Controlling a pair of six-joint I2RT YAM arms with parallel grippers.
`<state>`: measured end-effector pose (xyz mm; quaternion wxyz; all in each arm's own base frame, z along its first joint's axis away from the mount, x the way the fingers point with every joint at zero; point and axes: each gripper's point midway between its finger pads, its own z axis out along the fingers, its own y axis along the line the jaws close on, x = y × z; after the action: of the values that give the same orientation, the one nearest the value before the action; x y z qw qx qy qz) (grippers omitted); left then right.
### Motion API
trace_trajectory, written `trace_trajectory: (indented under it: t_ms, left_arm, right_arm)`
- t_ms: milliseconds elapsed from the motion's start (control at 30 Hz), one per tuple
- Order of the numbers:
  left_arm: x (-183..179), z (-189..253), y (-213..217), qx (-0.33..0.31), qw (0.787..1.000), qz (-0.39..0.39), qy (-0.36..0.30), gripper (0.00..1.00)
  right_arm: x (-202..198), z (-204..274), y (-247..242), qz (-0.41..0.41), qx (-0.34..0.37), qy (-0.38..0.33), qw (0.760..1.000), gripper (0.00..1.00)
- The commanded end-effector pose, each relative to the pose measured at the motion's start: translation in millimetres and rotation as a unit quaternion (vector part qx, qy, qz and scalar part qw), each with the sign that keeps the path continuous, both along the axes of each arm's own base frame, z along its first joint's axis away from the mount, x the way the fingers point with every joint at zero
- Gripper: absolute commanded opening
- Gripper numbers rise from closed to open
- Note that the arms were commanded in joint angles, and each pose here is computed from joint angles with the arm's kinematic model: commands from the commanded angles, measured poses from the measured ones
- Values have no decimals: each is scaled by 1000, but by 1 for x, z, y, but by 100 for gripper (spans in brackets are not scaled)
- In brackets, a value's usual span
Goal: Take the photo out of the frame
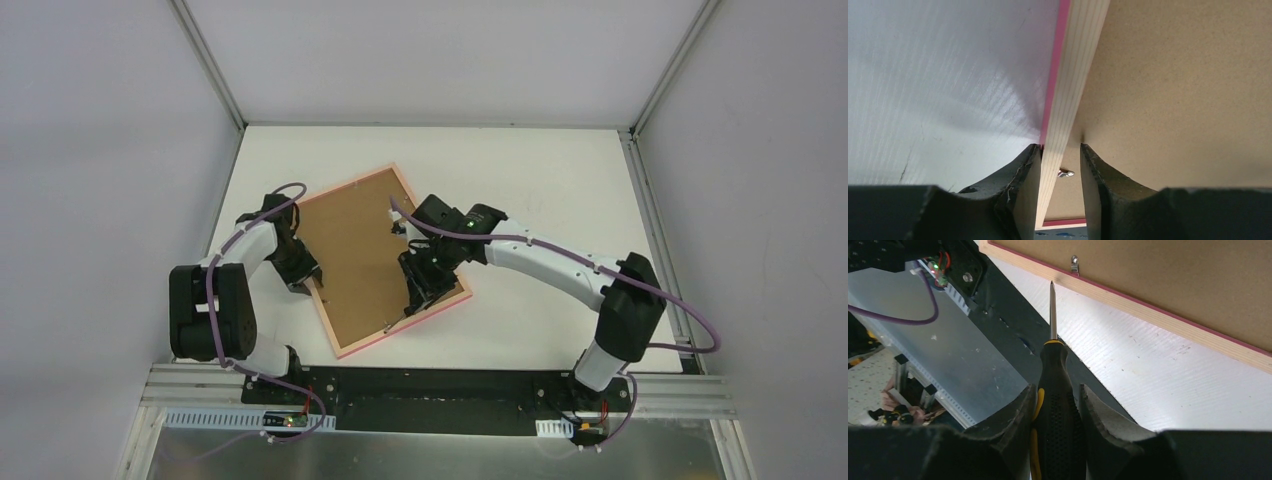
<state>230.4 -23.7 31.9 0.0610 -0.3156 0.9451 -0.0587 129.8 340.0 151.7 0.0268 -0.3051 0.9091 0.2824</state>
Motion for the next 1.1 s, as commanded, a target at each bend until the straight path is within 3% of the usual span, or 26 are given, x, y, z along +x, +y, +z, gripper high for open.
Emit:
trace_trajectory:
  t_ms: [0,200,633,1067]
  left_arm:
    - [12,3,6,15,1000,7,1,33]
    - [13,-2,7,19,1000,6,12,23]
    - [7,-9,12,31,999,7,26,0]
    - [3,-9,14,39,999,8,33,0]
  right_arm:
    - [8,8,-6,12,-41,-52,998,0]
    - [14,16,4,17,-47,-77,996,0]
    - [5,10,21,51,-49,-42,997,0]
    - [22,0,-7,19,-140,-96,985,0]
